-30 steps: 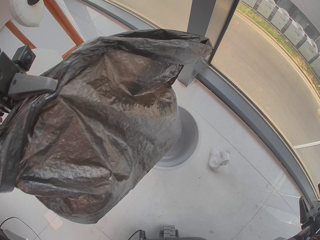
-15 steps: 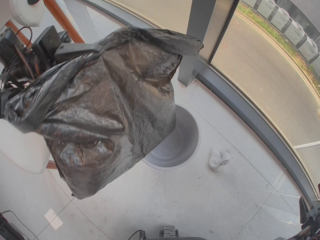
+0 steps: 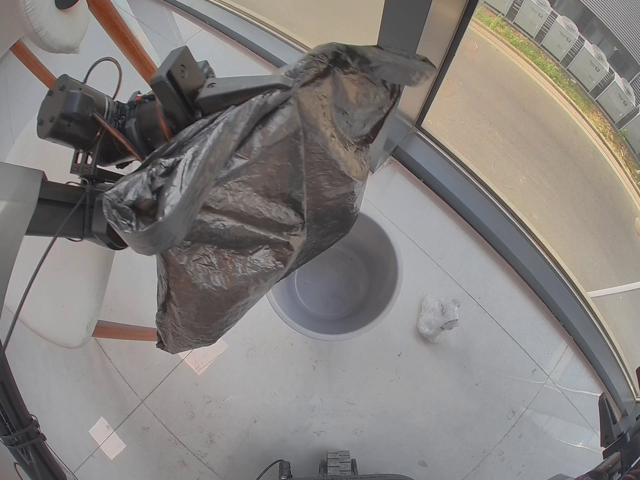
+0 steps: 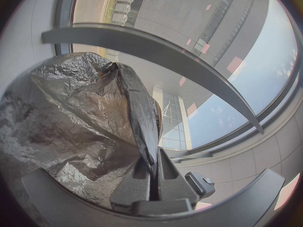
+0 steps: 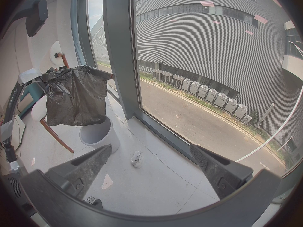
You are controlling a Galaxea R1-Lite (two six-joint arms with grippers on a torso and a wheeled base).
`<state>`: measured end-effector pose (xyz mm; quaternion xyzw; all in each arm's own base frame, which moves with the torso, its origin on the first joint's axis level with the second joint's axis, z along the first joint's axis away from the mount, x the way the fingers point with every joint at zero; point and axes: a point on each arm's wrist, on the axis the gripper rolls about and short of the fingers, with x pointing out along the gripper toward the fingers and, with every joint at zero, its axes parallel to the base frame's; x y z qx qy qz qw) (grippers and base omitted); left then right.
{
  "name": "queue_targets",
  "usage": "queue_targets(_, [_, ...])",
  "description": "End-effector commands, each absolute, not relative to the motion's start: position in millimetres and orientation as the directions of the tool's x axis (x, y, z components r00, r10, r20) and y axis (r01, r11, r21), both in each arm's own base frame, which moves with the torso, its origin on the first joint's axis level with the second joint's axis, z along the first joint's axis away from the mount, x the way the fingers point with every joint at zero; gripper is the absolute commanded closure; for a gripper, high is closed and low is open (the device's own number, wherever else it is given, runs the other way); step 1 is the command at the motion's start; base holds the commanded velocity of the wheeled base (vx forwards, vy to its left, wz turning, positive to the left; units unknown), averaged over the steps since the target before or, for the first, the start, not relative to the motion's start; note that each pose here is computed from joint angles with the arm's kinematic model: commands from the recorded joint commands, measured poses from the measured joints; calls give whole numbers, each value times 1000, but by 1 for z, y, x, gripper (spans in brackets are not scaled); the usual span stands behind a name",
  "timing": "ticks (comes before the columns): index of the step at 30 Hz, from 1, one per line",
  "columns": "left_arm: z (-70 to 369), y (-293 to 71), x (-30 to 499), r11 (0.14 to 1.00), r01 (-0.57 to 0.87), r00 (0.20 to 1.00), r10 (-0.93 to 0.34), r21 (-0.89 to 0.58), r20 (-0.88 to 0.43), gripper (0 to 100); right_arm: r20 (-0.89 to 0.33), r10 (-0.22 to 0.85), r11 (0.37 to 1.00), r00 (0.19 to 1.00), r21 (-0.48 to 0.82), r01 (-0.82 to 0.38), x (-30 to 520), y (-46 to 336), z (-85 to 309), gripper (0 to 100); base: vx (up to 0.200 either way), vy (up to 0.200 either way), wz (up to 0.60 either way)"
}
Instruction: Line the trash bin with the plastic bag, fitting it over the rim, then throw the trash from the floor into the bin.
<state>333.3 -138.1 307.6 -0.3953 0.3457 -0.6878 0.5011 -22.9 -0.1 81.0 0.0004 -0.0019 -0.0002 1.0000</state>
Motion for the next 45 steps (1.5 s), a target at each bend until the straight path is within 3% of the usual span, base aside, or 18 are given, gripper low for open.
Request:
queue_targets(1, [301,-156,328,-285,393,-220,-952,-874,212,100,0,0,1000,1000,2,0,-23,0,76,0,0,0,0])
queue_targets(9, [278,-151,310,-261,426,-199,-961,-866,192,100,0,0,1000,1000,2,0,-23,0,76,0,0,0,0])
queue_targets(14, [256,-148,304,-248,604,-157,-969,-757,192,100,0,0,1000,1000,0,0,-23,0,76,0,0,0,0])
queue_targets(18, [257,-148,308,-239,651,-51,-961,-720,273,100,2,0,1000,1000,0,0,-23,0,76,0,0,0,0])
queue_targets(21, [263,-148,312,-203,716,106,-914,-668,392,100,0,0,1000,1000,2,0,-23,0,76,0,0,0,0])
queue_targets(24, [258,-149,319,-92,761,238,-882,-643,408,100,2,0,1000,1000,0,0,-23,0,76,0,0,0,0])
queue_targets(27, [262,-155,321,177,757,490,-791,-629,366,100,0,0,1000,1000,0,0,-23,0,76,0,0,0,0])
queue_targets(31, [268,-179,316,496,632,741,-612,-596,277,100,0,0,1000,1000,0,0,-23,0,76,0,0,0,0])
queue_targets(34, [272,-187,313,561,613,778,-552,-556,300,100,0,0,1000,1000,2,0,-23,0,76,0,0,0,0])
queue_targets(40, [278,-202,305,595,596,797,-516,-539,312,100,0,0,1000,1000,2,0,-23,0,76,0,0,0,0])
queue_targets(45, [261,-219,311,714,556,829,-513,-425,223,100,0,0,1000,1000,0,0,-23,0,76,0,0,0,0])
